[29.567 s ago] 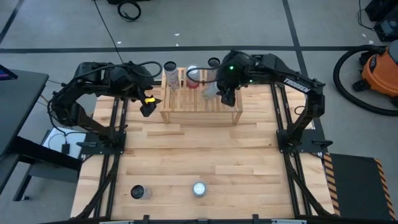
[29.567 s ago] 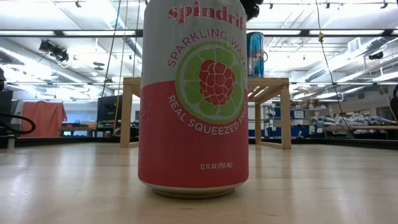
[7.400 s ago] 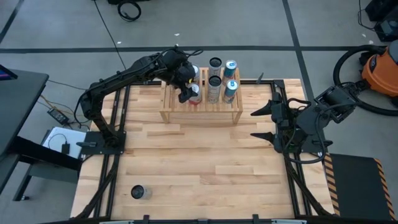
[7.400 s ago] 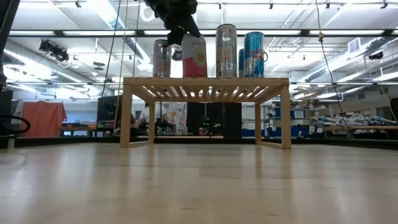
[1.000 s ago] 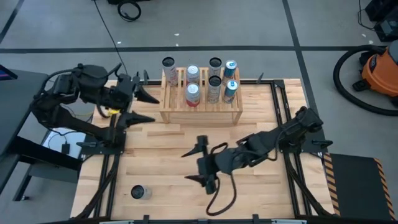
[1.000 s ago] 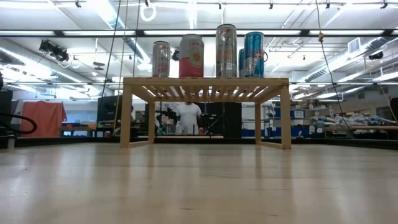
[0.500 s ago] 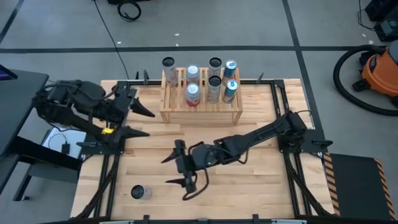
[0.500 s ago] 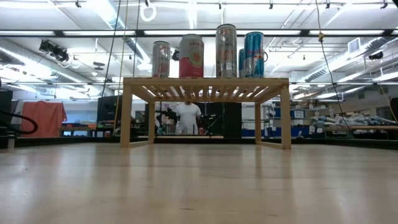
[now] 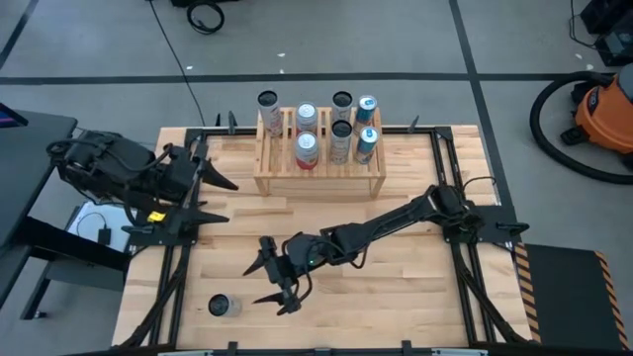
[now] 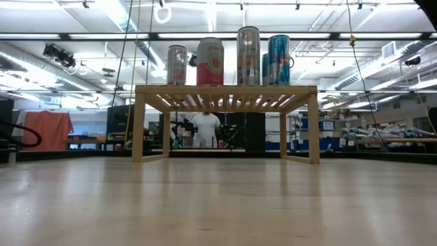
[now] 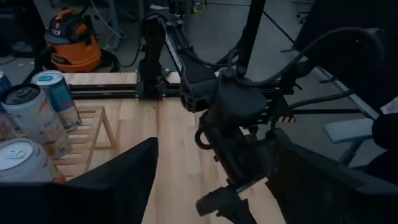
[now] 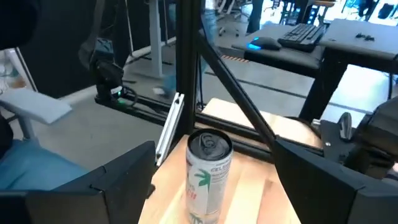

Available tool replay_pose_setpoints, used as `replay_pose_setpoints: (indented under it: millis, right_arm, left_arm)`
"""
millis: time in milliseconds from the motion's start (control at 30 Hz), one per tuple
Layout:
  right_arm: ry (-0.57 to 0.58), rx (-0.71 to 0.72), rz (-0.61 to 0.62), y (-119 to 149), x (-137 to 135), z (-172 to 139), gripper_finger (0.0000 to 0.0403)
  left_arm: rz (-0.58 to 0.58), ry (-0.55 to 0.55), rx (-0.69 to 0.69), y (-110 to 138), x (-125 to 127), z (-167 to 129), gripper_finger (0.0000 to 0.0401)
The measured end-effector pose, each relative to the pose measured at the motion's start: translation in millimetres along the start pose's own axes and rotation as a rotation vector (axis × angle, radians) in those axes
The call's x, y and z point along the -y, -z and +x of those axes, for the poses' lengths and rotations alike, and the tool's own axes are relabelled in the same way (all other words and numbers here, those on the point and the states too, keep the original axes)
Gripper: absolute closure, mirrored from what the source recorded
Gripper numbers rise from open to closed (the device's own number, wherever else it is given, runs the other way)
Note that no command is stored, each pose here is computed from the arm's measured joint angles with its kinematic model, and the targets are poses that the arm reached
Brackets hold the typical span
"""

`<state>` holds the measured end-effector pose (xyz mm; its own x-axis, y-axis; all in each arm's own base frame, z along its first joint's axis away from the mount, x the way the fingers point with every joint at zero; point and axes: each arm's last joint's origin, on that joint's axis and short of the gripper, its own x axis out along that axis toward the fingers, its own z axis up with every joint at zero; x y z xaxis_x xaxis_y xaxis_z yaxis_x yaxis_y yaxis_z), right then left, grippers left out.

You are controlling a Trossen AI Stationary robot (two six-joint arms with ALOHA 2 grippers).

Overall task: Place canned beverage on shelf
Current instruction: Put the white and pink soda can on the shelf aligned with the other white and pink soda can

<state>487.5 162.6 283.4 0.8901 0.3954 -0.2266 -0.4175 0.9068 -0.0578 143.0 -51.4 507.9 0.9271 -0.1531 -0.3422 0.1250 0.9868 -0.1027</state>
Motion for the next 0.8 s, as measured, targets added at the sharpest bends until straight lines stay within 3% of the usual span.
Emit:
replay_pose_setpoints:
  millis: [467,667,800]
  right_arm:
    - [-0.002,0.085,0.009,17.9,0.1,19.8,0.0068]
    - [0.001,0.047,0.025,17.1,-2.1,17.1,0.0068]
    - [-0.004,-0.012,-0.007,7.8,-8.2,6.6,0.0068]
  left_arm:
    - [-0.007,-0.049,-0.053,10.0,4.0,6.5,0.0085]
    - [-0.007,-0.180,-0.146,30.0,-1.2,14.5,0.0085]
    - [-0.016,-0.252,-0.139,30.3,-5.5,15.7,0.0085]
